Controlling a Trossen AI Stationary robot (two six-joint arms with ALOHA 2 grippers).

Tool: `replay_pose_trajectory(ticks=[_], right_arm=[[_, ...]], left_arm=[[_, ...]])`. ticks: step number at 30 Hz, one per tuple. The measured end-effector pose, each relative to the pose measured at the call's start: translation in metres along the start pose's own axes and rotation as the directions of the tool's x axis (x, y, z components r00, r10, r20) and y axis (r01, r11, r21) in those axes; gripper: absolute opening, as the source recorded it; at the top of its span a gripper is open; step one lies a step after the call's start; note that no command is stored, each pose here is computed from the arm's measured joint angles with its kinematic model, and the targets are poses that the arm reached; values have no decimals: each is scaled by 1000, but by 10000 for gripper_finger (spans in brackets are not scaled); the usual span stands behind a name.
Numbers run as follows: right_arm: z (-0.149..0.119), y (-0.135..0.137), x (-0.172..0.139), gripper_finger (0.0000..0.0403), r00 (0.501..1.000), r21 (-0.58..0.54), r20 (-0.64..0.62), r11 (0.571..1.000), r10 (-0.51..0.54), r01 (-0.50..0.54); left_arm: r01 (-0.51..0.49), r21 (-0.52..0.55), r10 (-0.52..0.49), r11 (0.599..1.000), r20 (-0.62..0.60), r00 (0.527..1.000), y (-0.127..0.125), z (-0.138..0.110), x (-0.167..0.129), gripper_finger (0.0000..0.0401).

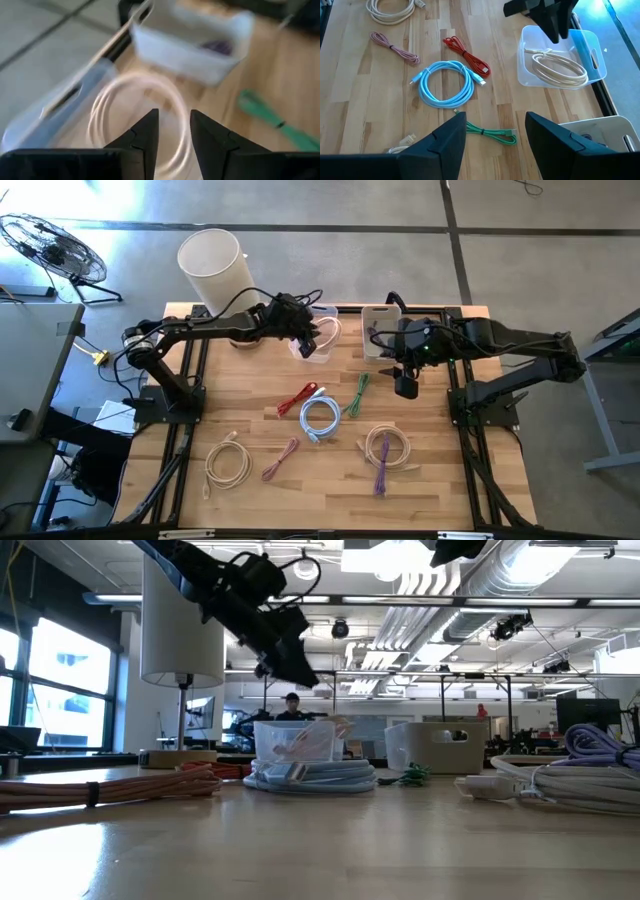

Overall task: Pick & Place USB Port
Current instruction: Put the purple charger cable into the gray bin

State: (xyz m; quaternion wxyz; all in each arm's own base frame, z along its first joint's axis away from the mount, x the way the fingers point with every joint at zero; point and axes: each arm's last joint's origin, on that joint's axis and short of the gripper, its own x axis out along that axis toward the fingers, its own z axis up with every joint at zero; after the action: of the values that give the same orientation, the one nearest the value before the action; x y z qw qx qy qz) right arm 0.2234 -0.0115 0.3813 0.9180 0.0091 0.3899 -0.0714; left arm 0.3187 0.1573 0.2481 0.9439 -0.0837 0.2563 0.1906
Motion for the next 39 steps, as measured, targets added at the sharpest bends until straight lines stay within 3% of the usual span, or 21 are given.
replay_pose_trajectory(ticks=[4, 8, 13, 17, 19, 25, 28, 33, 39], right_arm=[[-1, 0, 0, 197, 1000, -1, -10, 1000, 9, -9], [-1, 1, 0, 197, 999, -1, -14, 999, 38, -38], [-1, 4, 0, 197, 997, -6, -12, 997, 75, -75], [-2, 5, -1, 197, 997, -14, -19, 997, 78, -78], [-2, 5, -1, 197, 996, -16, -23, 997, 81, -81], [-3, 6, -1, 197, 994, -28, -28, 993, 110, -111], [-5, 5, -1, 197, 993, 17, -47, 994, 111, -111], [-6, 4, 2, 197, 988, 57, -74, 990, 134, -130], [-11, 25, 0, 175, 948, -94, -131, 948, 290, -303]], left_arm=[[192, 102, -208, 976, 186, 960, -7, 19, -2, 110], [355, 270, -435, 895, 346, 831, -25, 38, -10, 110], [445, 491, -637, 749, 350, 687, -60, 56, -28, 102], [492, 587, -719, 643, 242, 651, -89, 63, -48, 44], [502, 613, -724, 610, 174, 667, -101, 66, -61, 13], [414, 654, -536, 633, -16, 844, -128, 70, -113, 3], [367, 667, -437, 648, -69, 897, -140, 71, -142, 3], [287, 663, -300, 691, -98, 949, -160, 63, -180, 1], [223, 646, -158, 730, -159, 975, -180, 39, -207, 1]])
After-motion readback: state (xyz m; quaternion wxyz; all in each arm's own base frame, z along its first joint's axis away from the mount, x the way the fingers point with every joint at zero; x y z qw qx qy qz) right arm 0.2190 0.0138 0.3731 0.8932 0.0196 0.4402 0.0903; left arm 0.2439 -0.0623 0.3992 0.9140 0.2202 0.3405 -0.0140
